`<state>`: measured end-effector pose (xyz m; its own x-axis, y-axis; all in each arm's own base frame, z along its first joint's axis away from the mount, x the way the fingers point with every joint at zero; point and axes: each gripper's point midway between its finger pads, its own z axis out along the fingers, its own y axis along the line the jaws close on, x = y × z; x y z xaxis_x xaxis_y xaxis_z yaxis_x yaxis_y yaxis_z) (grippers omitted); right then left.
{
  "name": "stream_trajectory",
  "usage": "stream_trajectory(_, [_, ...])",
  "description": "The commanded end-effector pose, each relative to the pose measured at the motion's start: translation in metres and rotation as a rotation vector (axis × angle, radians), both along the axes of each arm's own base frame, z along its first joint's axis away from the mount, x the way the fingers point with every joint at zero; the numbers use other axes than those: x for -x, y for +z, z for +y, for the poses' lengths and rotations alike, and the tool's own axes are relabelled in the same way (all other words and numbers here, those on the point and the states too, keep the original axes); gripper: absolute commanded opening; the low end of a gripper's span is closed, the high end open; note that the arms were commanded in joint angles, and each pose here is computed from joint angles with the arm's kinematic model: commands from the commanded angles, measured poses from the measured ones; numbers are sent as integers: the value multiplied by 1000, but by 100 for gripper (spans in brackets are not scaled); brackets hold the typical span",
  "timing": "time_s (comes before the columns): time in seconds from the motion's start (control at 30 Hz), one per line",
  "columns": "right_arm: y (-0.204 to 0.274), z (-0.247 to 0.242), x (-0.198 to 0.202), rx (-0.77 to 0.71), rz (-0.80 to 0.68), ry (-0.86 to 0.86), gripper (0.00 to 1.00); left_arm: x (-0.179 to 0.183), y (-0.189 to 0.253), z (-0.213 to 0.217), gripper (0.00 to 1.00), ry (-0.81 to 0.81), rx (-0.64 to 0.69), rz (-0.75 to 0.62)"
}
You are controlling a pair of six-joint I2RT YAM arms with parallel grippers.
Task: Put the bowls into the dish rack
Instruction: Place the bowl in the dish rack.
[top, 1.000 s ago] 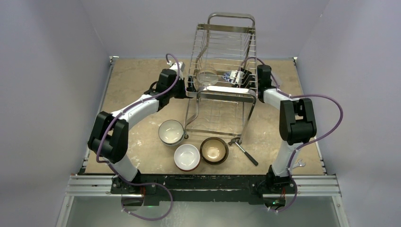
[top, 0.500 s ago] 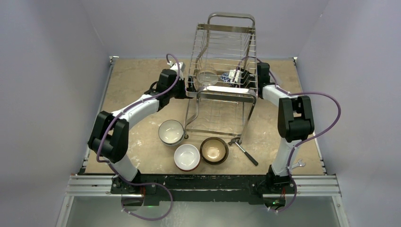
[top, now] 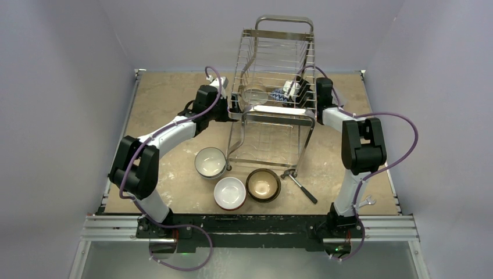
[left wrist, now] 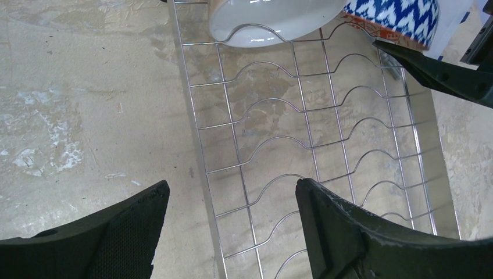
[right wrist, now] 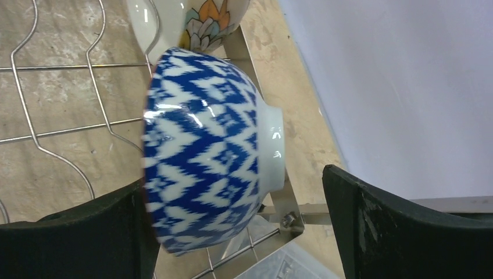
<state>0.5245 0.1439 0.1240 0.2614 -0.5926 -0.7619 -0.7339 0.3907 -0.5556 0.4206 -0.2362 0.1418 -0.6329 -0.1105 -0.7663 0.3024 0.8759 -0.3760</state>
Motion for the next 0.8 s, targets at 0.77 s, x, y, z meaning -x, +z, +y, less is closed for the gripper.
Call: stream_trajectory(0.77, [90,-29,21,-299,-244,-275,99,-15,32,6,79,27,16,-91])
